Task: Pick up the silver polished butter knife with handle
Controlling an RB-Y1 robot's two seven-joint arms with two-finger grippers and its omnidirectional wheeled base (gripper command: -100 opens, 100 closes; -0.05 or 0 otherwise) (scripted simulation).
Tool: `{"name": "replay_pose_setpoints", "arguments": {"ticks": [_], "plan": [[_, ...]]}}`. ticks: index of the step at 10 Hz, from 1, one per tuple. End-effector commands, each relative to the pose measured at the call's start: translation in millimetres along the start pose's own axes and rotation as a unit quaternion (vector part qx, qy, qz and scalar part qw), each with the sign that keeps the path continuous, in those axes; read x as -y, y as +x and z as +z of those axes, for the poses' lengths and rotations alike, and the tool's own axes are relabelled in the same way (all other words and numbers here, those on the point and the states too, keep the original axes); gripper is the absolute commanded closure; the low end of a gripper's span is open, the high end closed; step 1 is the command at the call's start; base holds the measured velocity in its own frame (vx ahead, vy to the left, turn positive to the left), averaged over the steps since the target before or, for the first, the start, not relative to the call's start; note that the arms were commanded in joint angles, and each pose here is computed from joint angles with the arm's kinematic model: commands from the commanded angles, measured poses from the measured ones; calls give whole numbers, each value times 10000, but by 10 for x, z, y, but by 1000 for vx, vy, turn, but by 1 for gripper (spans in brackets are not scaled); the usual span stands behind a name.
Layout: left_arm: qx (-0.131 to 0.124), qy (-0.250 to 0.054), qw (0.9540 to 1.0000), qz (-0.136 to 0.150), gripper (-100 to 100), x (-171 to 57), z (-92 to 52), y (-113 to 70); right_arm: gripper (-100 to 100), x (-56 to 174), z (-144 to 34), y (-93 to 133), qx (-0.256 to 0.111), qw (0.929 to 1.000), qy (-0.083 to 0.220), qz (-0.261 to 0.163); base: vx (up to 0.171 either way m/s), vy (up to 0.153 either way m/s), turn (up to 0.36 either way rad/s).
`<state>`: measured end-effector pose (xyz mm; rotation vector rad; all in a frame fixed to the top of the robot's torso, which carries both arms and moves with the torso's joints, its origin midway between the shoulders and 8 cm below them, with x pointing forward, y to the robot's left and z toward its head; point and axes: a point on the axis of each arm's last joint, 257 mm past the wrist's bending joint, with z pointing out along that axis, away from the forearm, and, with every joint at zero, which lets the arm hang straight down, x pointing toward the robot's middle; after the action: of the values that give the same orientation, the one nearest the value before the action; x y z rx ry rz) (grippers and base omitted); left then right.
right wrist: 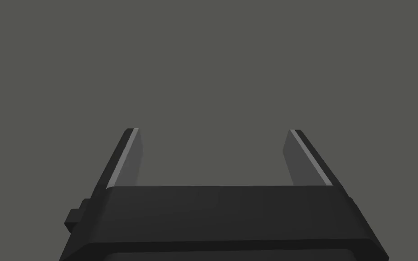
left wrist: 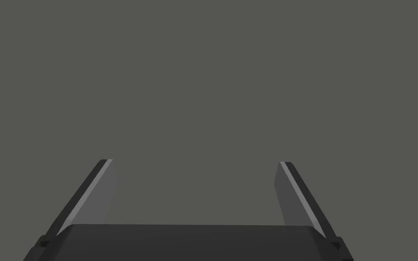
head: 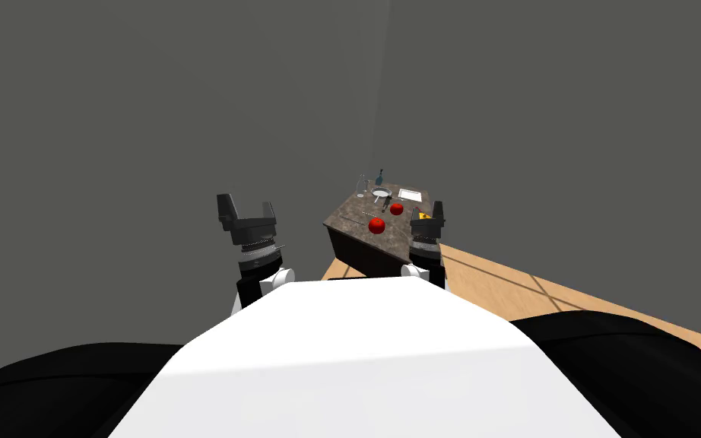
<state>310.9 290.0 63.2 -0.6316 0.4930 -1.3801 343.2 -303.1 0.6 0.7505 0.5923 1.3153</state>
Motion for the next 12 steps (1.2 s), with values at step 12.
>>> {"name": "replay_pose_setpoints", "arguments": {"ticks": [12], "plan": [[0,0,10000,-1,0,0,0,0,-100,588,-250,214,-1278,9864,567,-865,-104,-10,130]]}}
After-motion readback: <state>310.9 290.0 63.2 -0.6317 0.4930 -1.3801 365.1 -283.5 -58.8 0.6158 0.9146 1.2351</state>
